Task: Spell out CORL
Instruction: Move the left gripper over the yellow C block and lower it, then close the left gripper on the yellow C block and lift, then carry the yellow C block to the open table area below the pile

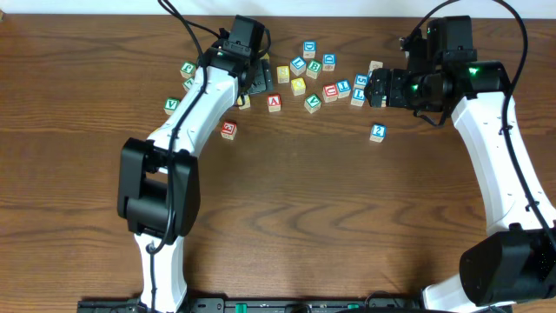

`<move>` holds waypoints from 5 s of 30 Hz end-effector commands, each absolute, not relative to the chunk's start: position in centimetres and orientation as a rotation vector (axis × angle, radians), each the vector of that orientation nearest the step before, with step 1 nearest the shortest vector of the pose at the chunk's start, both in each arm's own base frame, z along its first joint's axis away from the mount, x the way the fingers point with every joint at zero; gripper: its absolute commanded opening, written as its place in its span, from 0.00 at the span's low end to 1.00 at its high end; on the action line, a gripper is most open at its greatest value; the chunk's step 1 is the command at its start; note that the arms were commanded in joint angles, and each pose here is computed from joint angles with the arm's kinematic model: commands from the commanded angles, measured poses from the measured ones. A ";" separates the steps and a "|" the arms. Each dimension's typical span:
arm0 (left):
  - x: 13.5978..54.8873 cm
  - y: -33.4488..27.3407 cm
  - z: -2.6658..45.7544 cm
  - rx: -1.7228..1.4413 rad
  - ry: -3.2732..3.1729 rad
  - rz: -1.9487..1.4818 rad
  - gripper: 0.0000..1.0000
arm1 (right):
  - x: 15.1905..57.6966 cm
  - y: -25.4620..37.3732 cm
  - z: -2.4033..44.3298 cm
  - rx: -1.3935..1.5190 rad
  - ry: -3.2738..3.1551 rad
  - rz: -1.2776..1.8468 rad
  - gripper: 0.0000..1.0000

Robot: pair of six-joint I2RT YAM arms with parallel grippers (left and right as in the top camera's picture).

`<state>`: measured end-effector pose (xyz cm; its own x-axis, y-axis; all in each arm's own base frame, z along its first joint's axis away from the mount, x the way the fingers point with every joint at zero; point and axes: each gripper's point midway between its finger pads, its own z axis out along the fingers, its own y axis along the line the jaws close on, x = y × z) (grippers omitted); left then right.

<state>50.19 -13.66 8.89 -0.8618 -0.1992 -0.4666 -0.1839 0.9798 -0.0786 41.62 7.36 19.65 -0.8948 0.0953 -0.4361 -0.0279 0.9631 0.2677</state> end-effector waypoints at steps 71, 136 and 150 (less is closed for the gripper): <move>50.7 -13.0 1.1 -0.459 2.671 0.071 0.32 | 41.5 7.6 19.9 0.051 2.662 0.378 0.99; 38.3 -17.2 0.9 0.183 3.002 -0.045 0.27 | 41.6 7.5 19.9 0.053 2.658 0.368 0.99; 39.6 -16.9 0.6 0.060 2.945 -0.018 0.27 | 41.6 7.3 19.8 0.056 2.658 0.358 0.99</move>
<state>40.14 -17.72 1.28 -0.9760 0.0623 -0.2089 0.0702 0.9971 -0.0306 41.33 7.31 19.49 -0.9006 0.0944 -0.4242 -0.0241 0.9637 0.2657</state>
